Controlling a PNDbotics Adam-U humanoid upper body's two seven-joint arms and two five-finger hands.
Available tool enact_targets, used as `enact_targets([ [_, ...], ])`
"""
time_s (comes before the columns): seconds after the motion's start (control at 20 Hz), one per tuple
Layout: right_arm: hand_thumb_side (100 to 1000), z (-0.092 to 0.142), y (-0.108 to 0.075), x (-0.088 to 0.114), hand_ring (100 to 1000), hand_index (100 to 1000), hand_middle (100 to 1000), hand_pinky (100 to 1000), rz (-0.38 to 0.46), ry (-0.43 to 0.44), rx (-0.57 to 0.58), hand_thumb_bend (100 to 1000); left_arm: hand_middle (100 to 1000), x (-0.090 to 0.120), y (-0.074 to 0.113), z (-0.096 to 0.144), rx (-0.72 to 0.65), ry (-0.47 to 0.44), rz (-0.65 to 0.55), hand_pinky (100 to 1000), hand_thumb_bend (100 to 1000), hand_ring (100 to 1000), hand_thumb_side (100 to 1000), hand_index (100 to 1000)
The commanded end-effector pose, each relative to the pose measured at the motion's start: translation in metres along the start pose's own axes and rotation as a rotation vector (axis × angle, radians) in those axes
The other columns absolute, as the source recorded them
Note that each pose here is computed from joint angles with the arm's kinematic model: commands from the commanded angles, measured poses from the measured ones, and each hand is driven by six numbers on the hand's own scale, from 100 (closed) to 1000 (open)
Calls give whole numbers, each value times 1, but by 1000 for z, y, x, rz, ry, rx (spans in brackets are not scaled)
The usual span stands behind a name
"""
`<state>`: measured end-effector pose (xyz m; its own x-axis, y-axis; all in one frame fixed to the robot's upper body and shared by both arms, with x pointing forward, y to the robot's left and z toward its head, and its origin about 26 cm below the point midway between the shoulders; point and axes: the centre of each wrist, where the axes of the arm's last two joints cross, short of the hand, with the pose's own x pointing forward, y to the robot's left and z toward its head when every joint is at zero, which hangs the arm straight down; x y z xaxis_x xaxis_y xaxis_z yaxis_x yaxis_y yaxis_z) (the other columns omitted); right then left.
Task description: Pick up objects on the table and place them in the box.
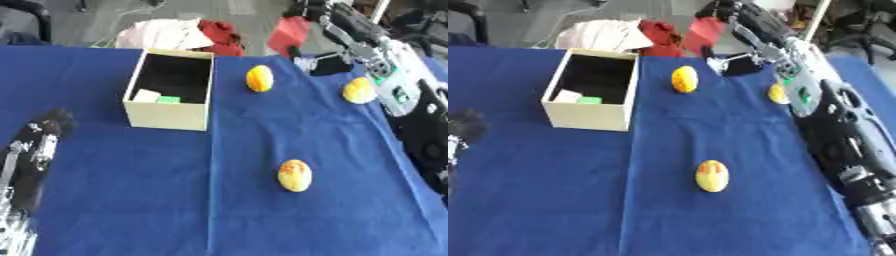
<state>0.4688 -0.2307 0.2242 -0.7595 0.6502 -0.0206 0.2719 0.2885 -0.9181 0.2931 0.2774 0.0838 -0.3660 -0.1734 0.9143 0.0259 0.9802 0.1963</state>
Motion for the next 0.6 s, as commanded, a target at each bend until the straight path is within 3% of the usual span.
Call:
enact_targets([
  [0.05, 180, -21, -12, 6, 556, 748, 490, 764, 30, -44, -9, 100, 752, 9, 2, -6, -16, -36, -8, 885, 108, 782, 650, 826],
  [0.3, 198, -44, -1, 15, 565, 752, 496, 770, 31, -55, 14, 100, 752, 13, 0, -10, -29, -54, -6, 885, 108, 782, 648, 826],
  [0.6, 198, -58, 23, 21, 571, 759, 506, 769, 23, -9, 65, 100, 752, 20, -6, -18, -56, -86, 7, 885, 108, 782, 645, 826],
])
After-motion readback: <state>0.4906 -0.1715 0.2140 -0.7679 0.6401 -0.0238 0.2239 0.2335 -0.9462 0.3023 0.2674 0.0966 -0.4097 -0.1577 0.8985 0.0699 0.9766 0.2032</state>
